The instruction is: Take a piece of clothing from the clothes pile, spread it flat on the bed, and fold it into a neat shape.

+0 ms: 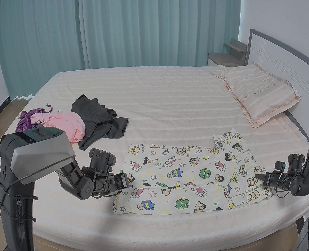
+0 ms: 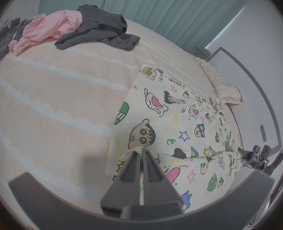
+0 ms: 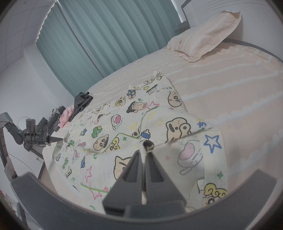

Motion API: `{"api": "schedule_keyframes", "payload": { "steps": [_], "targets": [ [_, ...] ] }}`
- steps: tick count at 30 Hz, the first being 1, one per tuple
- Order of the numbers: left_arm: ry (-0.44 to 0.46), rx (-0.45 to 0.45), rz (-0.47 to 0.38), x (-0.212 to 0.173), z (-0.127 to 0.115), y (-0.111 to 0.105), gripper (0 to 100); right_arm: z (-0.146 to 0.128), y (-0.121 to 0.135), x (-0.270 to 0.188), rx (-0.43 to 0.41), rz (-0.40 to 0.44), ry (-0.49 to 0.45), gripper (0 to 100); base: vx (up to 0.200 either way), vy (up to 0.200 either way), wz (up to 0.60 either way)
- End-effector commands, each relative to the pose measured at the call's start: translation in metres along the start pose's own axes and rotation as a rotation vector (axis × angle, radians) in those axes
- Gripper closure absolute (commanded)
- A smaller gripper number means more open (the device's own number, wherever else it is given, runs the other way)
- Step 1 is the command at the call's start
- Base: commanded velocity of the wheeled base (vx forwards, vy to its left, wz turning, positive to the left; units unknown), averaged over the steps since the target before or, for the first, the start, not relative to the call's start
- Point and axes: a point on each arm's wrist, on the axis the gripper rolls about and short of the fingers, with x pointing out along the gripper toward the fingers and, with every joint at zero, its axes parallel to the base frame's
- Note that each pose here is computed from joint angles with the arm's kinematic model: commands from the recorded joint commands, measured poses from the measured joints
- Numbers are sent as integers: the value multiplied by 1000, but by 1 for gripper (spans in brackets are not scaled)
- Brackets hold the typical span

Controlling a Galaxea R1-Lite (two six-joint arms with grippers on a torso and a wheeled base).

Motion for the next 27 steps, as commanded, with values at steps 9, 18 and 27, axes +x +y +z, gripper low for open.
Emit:
{"api": "schedule_keyframes", "payload": {
  "steps": [9, 18, 27],
  "targets": [
    [-24, -53, 18, 5, 5, 2, 100, 2, -5, 8, -3, -6, -10, 100, 0, 0, 0],
    [-33, -66, 41, 6, 6, 8, 100, -1, -7, 11, 2, -7, -4, 100, 0, 0, 0],
    [-30, -69, 45, 6, 6, 9, 0, -1, -7, 13, 1, 0, -3, 100, 0, 0, 0]
  ]
}}
